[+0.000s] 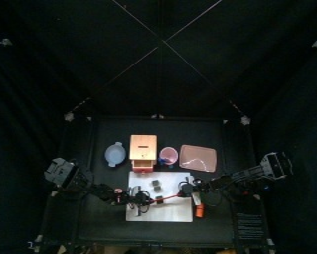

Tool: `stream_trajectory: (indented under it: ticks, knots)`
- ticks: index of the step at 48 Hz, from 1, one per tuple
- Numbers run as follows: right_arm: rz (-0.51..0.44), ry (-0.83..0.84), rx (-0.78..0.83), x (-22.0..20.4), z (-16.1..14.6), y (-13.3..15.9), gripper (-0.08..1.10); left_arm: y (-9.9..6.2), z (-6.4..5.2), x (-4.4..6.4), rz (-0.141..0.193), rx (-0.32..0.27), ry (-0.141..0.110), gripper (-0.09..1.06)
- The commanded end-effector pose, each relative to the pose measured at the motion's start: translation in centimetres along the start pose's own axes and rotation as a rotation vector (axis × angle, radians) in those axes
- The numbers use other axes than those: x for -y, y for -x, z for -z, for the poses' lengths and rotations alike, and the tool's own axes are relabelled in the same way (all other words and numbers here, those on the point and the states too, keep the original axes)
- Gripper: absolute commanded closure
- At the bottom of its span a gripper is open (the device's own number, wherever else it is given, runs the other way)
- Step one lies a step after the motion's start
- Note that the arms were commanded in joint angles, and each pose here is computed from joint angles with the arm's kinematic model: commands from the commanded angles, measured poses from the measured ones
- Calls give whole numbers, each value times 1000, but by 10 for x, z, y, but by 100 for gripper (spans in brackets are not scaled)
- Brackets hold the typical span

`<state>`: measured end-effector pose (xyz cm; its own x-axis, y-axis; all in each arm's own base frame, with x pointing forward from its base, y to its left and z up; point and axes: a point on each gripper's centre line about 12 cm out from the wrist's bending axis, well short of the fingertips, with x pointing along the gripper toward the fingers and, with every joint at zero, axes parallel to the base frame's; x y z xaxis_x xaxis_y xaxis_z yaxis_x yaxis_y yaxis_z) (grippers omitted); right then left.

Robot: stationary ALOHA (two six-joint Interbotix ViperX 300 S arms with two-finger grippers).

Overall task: Place sushi on board then cut the sushi with the knife then place the pieces on the plate
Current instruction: Cut the sushi into 4 pieces

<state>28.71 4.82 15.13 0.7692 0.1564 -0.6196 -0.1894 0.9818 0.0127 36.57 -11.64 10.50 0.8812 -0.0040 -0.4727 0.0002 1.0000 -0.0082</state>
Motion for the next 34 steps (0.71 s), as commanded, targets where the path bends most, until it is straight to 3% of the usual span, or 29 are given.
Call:
stream_trajectory:
  ticks: [1, 23, 30, 34]
  knots:
    - [14, -5, 44, 5, -15, 2, 65, 2, -12, 1, 7, 34, 3, 56]
    - [10, -10, 56, 5, -18, 1, 65, 5, -18, -1, 6, 48, 8, 56]
    - [5, -9, 59, 3, -19, 1, 65, 9, -25, -2, 9, 69, 13, 56]
    - [4, -13, 55, 3, -18, 1, 65, 10, -22, -3, 5, 62, 14, 56]
